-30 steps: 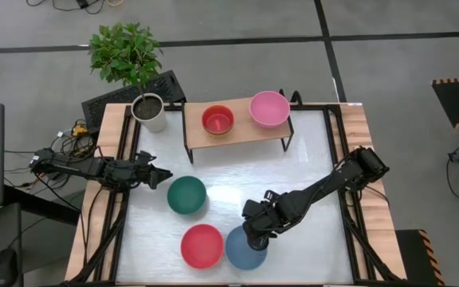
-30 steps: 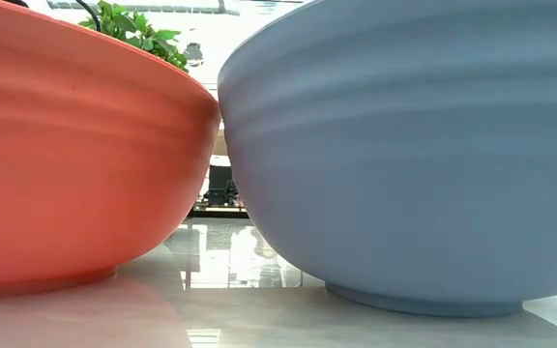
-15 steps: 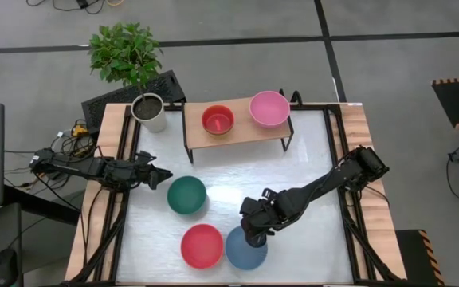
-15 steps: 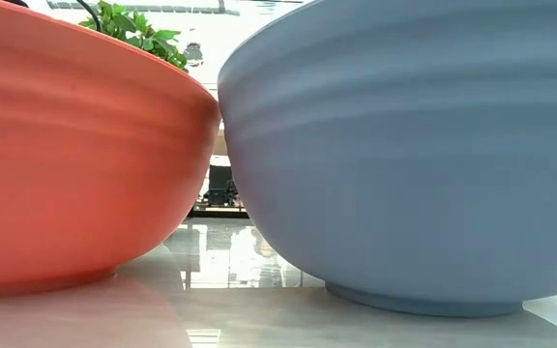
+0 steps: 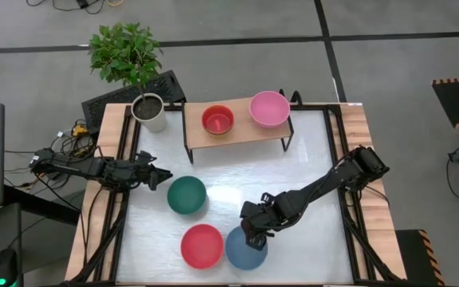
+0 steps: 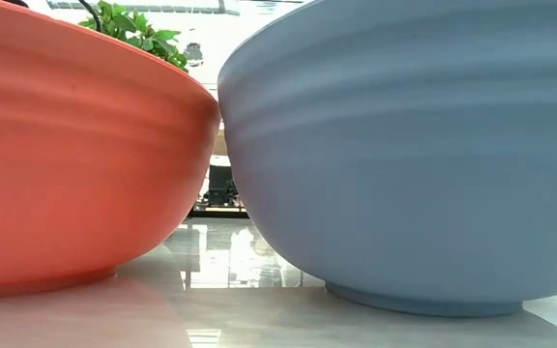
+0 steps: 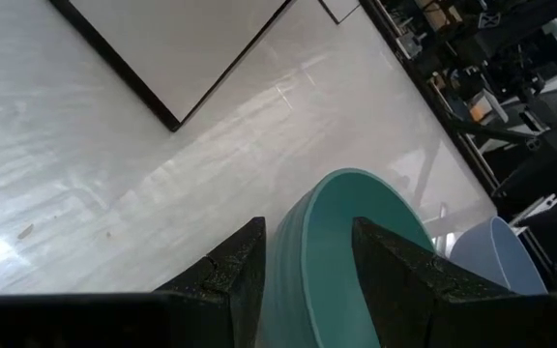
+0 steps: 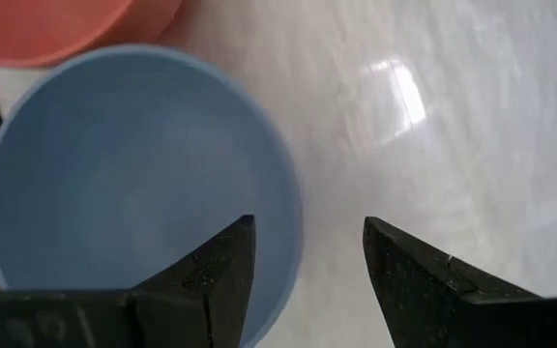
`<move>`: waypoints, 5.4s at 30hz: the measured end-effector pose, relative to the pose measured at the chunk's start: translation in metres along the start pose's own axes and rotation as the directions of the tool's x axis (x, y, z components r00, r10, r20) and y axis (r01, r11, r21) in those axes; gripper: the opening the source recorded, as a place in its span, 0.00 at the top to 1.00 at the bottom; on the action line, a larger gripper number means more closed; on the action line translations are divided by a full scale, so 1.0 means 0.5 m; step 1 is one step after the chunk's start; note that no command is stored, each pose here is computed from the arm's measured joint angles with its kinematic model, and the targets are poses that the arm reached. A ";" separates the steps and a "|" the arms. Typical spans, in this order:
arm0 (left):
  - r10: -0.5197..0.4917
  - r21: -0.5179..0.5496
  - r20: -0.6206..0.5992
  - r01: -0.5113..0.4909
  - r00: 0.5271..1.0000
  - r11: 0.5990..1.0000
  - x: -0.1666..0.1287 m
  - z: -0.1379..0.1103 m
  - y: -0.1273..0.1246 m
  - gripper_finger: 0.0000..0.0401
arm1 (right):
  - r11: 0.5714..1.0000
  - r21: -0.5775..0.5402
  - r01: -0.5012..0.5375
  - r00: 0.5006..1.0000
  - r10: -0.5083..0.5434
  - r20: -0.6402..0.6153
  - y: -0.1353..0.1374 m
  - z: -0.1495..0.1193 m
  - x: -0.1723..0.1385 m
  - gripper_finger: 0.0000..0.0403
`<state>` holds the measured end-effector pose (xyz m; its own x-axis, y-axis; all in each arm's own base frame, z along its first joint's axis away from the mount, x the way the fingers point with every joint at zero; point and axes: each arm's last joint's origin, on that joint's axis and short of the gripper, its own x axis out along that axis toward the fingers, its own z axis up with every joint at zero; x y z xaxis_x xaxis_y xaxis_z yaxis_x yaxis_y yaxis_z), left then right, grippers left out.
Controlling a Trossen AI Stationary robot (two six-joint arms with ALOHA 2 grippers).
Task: Place and stack bowls onto a shelf
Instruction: Stack the blue bowl on top of the pink bowl on the shelf
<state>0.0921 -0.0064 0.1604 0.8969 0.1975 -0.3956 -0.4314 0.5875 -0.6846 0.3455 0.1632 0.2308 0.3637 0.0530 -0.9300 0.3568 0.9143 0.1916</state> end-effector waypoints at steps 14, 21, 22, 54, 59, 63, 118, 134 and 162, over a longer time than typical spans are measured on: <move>-0.001 -0.006 -0.001 0.001 1.000 1.000 0.000 0.000 0.000 0.65 | 0.998 0.000 -0.068 0.998 0.068 -0.006 -0.010 -0.009 0.038 0.45; 0.001 -0.008 0.002 -0.001 1.000 1.000 0.000 0.000 0.000 0.65 | 0.996 0.003 -0.085 0.996 0.085 -0.021 -0.013 -0.008 0.042 0.46; 0.001 -0.008 0.002 -0.001 1.000 1.000 0.000 0.000 0.000 0.65 | 0.996 0.000 -0.089 0.996 0.089 -0.026 -0.013 -0.008 0.042 0.46; 0.018 -0.002 0.030 -0.018 0.999 1.000 0.000 0.002 0.001 0.65 | 0.982 0.188 0.027 0.996 -0.012 -0.084 -0.079 0.003 0.040 0.93; 0.017 -0.002 0.029 -0.017 0.999 1.000 0.000 0.002 0.001 0.65 | 0.964 0.264 0.020 1.000 -0.015 -0.019 -0.120 0.025 -0.037 0.93; 0.012 -0.003 0.022 -0.012 1.000 1.000 0.000 0.002 0.000 0.65 | 0.947 0.318 -0.050 0.997 0.026 0.077 -0.169 0.039 -0.138 0.93; 0.021 -0.077 0.037 -0.019 0.999 0.997 0.000 0.003 0.001 0.65 | 0.701 0.700 -0.140 0.863 -0.260 0.433 -0.722 0.088 -0.438 0.93; 0.022 -0.076 0.037 -0.019 0.999 0.997 0.000 0.003 0.001 0.65 | 0.712 0.690 -0.131 0.883 -0.232 0.407 -0.719 0.083 -0.434 0.90; 0.036 -0.078 0.060 -0.031 0.998 0.996 0.000 0.004 0.002 0.65 | 0.745 0.650 -0.148 0.838 -0.255 0.482 -0.721 0.097 -0.450 0.59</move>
<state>0.0918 -0.0044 0.1611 0.8850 0.2651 -0.3829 -0.4656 0.5179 -0.7176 0.1767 -0.1980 0.3859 0.6290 -0.3822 -0.6770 0.7717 0.4125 0.4841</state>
